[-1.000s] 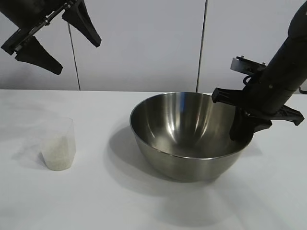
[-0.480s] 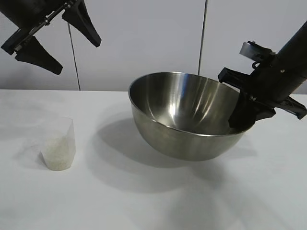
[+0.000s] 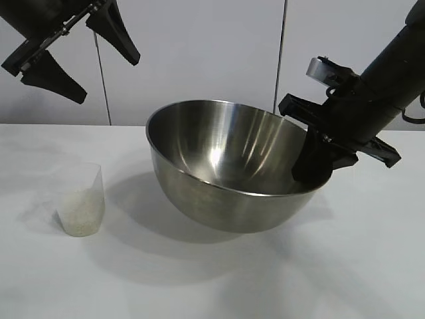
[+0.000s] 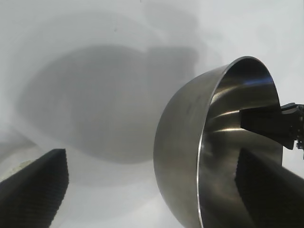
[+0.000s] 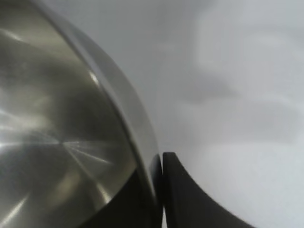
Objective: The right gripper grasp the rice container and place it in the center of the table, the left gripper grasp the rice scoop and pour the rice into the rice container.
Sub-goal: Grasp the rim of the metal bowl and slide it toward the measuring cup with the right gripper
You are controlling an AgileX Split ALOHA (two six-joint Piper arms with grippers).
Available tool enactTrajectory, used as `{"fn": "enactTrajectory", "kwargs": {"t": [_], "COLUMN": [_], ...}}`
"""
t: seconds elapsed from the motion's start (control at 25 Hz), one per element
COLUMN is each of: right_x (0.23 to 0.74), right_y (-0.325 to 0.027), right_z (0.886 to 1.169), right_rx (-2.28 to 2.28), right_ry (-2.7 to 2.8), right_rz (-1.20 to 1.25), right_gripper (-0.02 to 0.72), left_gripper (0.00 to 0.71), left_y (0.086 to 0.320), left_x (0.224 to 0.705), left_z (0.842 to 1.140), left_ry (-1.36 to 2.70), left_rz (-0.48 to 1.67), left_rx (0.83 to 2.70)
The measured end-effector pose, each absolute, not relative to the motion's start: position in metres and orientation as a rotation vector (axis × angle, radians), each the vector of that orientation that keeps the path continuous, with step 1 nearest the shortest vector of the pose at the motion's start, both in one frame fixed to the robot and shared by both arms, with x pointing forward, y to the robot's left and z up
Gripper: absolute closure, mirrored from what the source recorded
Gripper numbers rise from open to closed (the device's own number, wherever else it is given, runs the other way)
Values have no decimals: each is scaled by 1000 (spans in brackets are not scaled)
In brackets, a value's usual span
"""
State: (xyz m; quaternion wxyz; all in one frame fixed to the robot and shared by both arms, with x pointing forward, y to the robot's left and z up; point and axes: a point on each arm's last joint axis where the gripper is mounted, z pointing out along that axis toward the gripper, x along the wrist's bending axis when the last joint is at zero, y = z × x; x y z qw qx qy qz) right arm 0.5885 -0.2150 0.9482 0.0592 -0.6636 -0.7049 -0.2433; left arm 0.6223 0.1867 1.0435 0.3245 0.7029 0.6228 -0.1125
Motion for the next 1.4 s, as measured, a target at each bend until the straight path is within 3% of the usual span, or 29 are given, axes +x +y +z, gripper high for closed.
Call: {"fn": "enactTrajectory", "kwargs": {"t": [0.88,1.2,1.4], "right_x": [584,599,606], "right_y": [-191,-167,-165], "right_z": [944,922,929], "right_rx": [-2024,-2004,-1998], "right_ry": [-2319,-2294,-2301], "right_rz": [-643,-582,-600], "right_gripper": [694,694,692], "left_gripper": [24,24,24], "left_y": [187,187,187], "left_x": [623,623,623], "left_z": [1044,1044,1044], "left_ry": [1633,1633,1634], "left_rz": [-291,-290,-288], "left_rx": [1841,1840,1839]}}
